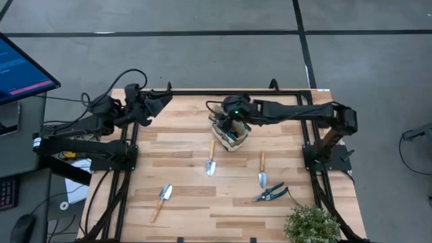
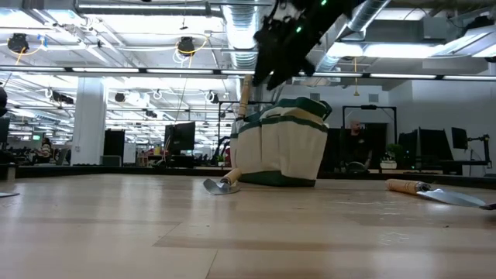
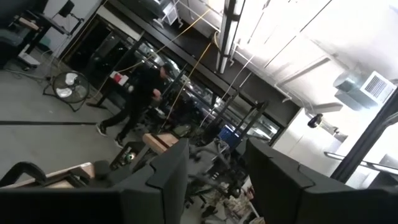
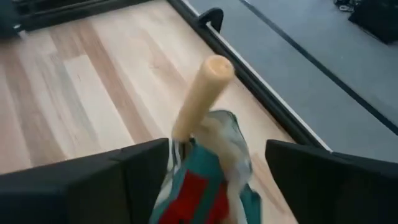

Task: Pick & Place Garden tools in Gardening bag
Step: Put the brown trowel into the gardening bag

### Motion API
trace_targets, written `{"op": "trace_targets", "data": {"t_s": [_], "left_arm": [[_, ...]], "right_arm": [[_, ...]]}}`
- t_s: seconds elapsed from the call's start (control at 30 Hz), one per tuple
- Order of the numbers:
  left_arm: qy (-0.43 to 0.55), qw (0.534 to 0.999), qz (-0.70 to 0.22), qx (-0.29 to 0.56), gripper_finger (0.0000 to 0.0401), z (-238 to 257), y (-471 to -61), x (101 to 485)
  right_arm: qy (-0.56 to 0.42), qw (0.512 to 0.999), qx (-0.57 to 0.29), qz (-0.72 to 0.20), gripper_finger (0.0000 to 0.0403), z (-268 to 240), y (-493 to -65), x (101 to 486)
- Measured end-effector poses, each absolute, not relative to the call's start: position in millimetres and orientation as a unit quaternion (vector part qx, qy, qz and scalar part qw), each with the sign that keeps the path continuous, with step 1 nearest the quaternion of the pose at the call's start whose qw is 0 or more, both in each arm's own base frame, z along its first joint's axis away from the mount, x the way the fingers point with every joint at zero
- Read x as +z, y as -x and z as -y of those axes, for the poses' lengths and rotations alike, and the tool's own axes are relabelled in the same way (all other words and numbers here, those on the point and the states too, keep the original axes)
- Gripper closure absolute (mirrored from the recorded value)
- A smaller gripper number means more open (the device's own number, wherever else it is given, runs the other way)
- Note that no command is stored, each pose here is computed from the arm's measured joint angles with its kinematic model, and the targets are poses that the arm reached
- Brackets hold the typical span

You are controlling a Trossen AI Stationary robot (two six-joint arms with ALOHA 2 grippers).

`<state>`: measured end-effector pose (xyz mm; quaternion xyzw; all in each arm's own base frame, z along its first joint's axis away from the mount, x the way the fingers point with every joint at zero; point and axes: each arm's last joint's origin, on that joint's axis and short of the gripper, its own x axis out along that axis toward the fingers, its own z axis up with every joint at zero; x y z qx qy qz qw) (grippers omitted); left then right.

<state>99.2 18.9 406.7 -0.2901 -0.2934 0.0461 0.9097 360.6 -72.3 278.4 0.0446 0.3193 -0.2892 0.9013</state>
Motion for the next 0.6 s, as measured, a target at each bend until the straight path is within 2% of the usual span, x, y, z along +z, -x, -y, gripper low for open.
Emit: {"op": "trace_targets", "data": {"t_s": [0.13,0.23,0.43,0.53,0.6], "left_arm": [[0.291,0.908,0.296,0.044,0.0242,-19,-99,407],[0.292,0.908,0.297,0.039,0.0242,-19,-99,408],[0.293,0.907,0.3,0.036,0.0242,-18,-98,408],[0.293,0.907,0.3,0.036,0.0242,-18,-98,408],[0.293,0.907,0.3,0.036,0.0242,-18,-98,408]], "right_arm": [[-0.057,0.912,-0.277,-0.296,0.0122,79,-375,268],[-0.07,0.926,-0.255,-0.269,0.0121,85,-381,268],[-0.073,0.929,-0.264,-0.247,0.0124,94,-383,269],[-0.068,0.931,-0.263,-0.243,0.0153,95,-383,270],[-0.062,0.933,-0.261,-0.241,0.0195,95,-384,271]]}}
